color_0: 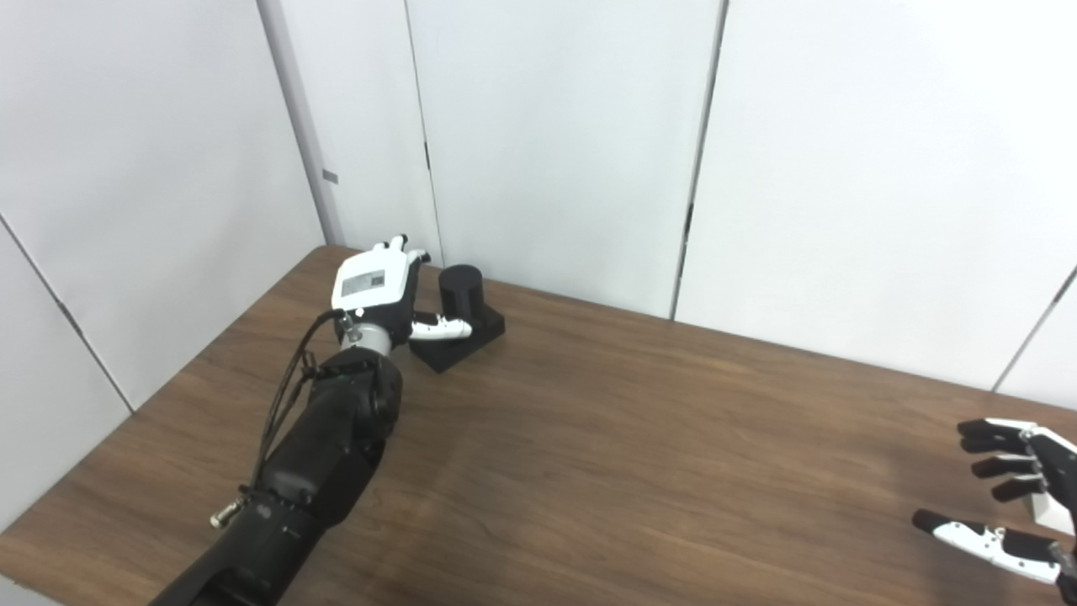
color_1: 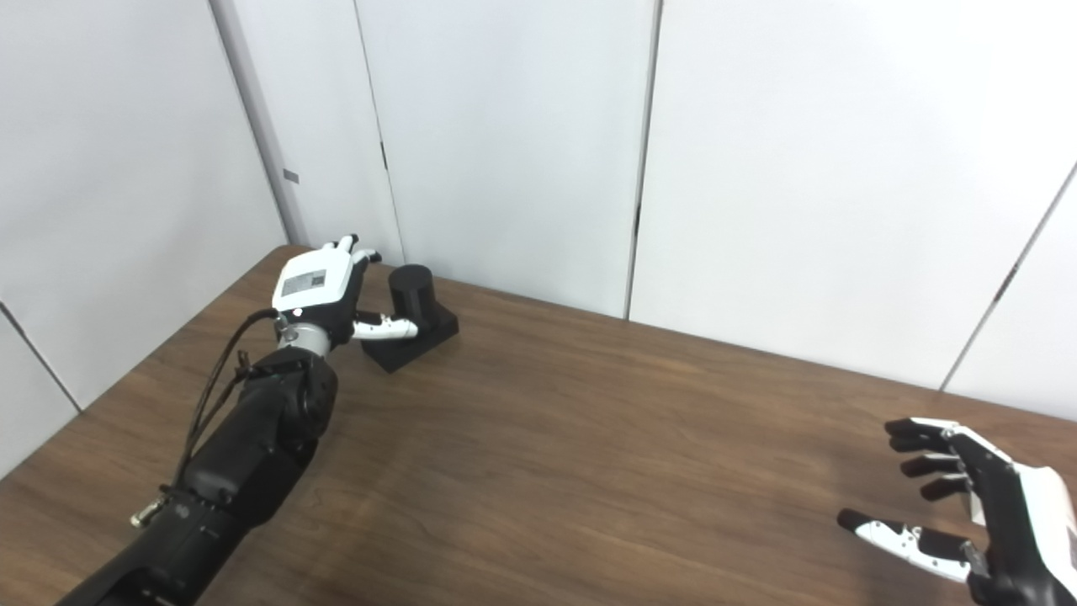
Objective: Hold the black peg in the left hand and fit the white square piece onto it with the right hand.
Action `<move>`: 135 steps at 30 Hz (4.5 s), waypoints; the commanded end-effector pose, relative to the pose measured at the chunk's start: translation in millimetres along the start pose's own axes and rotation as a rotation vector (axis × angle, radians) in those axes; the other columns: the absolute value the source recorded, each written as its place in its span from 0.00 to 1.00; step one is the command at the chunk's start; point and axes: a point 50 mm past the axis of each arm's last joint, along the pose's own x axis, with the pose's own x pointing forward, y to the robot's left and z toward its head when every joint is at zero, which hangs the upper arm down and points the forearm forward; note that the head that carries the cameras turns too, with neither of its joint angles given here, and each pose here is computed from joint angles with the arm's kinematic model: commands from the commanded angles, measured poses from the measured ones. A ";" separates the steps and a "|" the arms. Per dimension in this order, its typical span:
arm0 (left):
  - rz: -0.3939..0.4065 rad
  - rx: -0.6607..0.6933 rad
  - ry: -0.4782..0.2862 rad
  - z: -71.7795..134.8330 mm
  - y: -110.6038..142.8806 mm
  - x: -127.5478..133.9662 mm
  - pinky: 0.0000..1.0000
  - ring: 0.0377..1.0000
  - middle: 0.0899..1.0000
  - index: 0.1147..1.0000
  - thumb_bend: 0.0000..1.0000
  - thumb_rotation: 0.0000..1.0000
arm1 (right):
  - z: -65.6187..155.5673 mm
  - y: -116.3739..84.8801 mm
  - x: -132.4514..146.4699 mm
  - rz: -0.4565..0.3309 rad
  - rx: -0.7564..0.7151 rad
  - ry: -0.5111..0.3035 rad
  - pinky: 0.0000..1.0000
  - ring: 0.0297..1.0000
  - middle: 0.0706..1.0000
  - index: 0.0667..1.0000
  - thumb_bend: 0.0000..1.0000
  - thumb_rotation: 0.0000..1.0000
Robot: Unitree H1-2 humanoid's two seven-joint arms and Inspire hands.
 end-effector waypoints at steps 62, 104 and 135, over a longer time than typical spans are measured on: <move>-0.207 0.096 -0.015 -1.7 -14.9 34.0 0.67 0.77 0.69 0.42 0.52 0.07 | 24.8 -14.6 4.9 -0.028 0.005 -0.092 0.49 0.59 0.65 0.57 0.65 0.00; -0.378 0.006 -0.838 80.4 -85.7 -73.6 0.76 0.82 0.78 0.42 0.52 0.07 | 10.8 -5.8 11.4 -0.013 0.012 -0.078 0.50 0.60 0.67 0.62 0.63 0.00; -0.510 0.193 -1.095 112.1 -127.9 -124.9 0.75 0.81 0.77 0.42 0.52 0.07 | 18.3 -48.2 27.7 0.047 -0.229 -0.167 0.58 0.69 0.72 0.65 0.68 0.01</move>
